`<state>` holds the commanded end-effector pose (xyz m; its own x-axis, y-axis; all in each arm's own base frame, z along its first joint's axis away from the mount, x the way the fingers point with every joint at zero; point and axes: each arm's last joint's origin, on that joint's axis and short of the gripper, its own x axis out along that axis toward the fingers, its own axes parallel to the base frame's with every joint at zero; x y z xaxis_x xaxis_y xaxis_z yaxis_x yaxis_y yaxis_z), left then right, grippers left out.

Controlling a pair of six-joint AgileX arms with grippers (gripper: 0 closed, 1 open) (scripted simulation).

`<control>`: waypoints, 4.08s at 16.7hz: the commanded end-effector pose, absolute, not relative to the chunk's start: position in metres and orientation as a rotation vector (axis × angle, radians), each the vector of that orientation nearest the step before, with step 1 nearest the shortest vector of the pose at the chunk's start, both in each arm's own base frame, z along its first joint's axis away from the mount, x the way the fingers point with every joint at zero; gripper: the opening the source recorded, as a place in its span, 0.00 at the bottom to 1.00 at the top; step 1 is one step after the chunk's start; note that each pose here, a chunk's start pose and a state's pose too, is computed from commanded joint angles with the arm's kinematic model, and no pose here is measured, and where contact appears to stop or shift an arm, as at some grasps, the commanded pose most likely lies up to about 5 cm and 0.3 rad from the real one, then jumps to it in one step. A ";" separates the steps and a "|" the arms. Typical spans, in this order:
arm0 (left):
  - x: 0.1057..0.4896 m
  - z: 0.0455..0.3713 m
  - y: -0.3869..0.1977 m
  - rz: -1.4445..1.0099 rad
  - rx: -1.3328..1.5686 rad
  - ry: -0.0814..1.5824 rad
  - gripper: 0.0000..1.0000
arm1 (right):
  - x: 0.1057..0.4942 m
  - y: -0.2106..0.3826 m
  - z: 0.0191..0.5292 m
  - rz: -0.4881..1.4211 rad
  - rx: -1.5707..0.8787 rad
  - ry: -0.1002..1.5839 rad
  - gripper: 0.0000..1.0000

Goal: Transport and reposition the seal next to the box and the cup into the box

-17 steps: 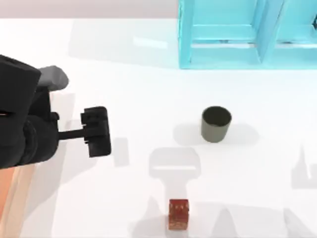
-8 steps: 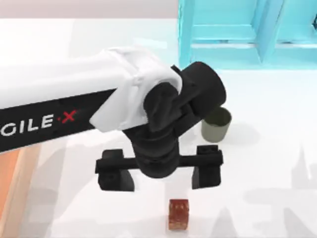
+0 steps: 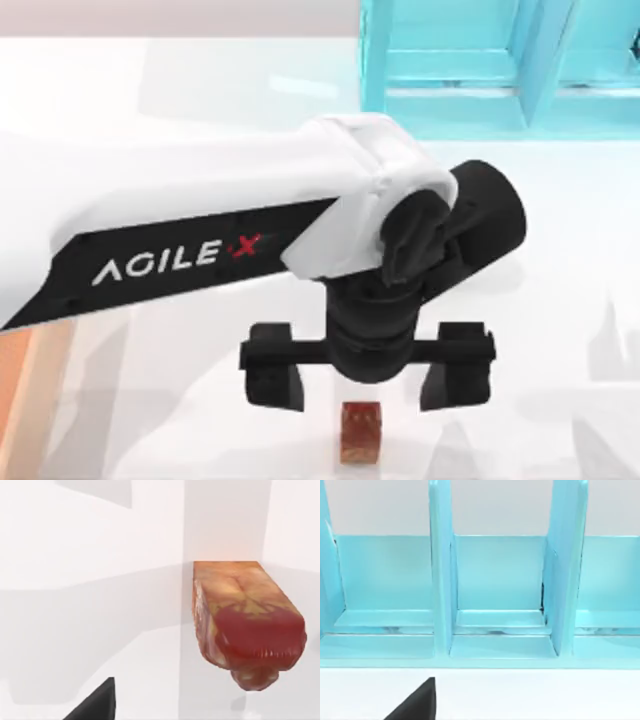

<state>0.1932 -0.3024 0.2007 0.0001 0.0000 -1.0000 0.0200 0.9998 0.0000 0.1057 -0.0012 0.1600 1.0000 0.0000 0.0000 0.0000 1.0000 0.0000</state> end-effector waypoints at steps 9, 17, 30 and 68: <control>0.195 0.140 -0.304 -0.019 0.012 1.568 1.00 | 0.106 -0.001 0.160 0.000 0.000 0.000 1.00; 0.193 0.121 -0.302 -0.016 0.016 1.571 0.92 | 0.106 -0.001 0.160 0.000 0.000 0.000 1.00; 0.193 0.121 -0.302 -0.016 0.016 1.571 0.00 | 0.106 -0.001 0.160 0.000 0.000 0.000 1.00; 0.260 0.243 -0.118 -0.022 0.019 1.570 0.00 | 0.106 -0.001 0.160 0.000 0.000 0.000 1.00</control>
<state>0.2601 -0.1177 0.2434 0.0011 -0.0020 -1.0000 0.0257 0.9997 -0.0019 0.1057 -0.0012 0.1600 1.0000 0.0000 0.0000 0.0000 1.0000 0.0000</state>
